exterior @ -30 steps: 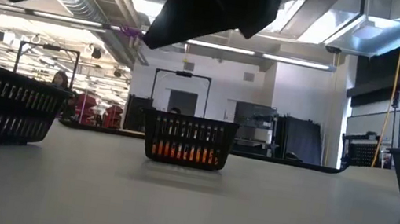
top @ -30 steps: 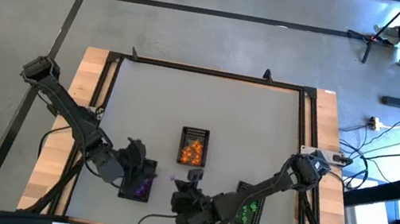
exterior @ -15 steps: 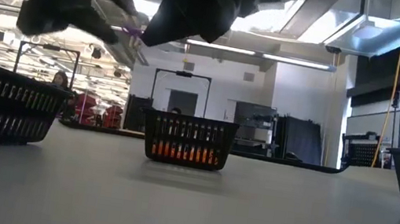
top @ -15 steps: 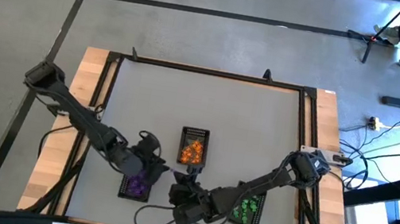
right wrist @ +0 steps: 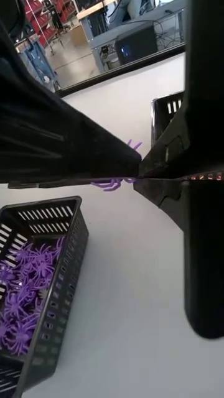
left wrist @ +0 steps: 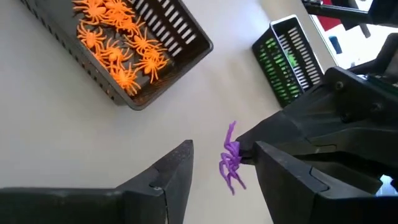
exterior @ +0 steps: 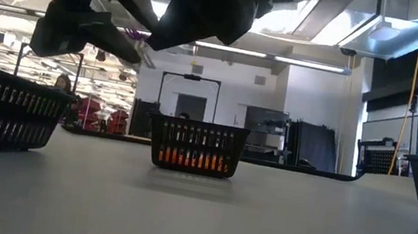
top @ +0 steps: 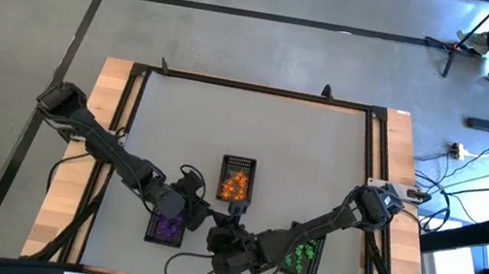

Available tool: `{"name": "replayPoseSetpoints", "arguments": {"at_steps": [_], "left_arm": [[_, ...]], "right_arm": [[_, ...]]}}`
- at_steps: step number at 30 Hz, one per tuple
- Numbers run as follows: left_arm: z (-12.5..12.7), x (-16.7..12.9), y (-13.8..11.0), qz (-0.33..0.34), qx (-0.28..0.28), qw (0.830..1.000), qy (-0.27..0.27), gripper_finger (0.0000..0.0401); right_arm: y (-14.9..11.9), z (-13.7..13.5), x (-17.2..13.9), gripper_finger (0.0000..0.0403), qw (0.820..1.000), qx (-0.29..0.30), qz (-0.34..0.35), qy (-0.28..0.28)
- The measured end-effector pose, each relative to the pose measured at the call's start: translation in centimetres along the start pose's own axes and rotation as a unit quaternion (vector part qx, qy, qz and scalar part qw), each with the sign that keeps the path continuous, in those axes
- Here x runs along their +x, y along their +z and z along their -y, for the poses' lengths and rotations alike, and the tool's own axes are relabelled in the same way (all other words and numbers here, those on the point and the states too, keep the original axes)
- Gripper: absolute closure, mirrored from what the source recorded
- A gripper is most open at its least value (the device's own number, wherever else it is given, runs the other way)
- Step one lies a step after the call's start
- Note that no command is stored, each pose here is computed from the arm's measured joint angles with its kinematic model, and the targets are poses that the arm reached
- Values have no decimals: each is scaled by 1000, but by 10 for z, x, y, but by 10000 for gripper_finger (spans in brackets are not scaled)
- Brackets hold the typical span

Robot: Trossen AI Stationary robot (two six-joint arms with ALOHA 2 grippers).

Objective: Sort Halloween decoration
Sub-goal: Put the violet spider toy into the bottom left black bin

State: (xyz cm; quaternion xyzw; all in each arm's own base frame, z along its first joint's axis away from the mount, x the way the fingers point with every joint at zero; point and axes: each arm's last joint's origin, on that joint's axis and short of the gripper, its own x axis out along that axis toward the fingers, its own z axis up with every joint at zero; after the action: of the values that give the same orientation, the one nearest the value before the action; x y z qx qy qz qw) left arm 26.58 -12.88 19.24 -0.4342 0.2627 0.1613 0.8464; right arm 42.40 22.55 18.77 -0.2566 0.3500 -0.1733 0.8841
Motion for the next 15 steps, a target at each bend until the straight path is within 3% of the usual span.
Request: {"name": "replayPoseSetpoints", "arguments": {"at_steps": [5,13,15], "left_arm": [[1,0,0,1,-2,1000,-4,266],[1,0,0,-3,-3,1000,-8,384],[1,0,0,-3,-3,1000,-7,394]], "right_arm": [[0,0,0,403,1000,1,-1,2],[0,0,0,403,1000,2,-1,5],[0,0,0,403,1000,2,-2,5]]}}
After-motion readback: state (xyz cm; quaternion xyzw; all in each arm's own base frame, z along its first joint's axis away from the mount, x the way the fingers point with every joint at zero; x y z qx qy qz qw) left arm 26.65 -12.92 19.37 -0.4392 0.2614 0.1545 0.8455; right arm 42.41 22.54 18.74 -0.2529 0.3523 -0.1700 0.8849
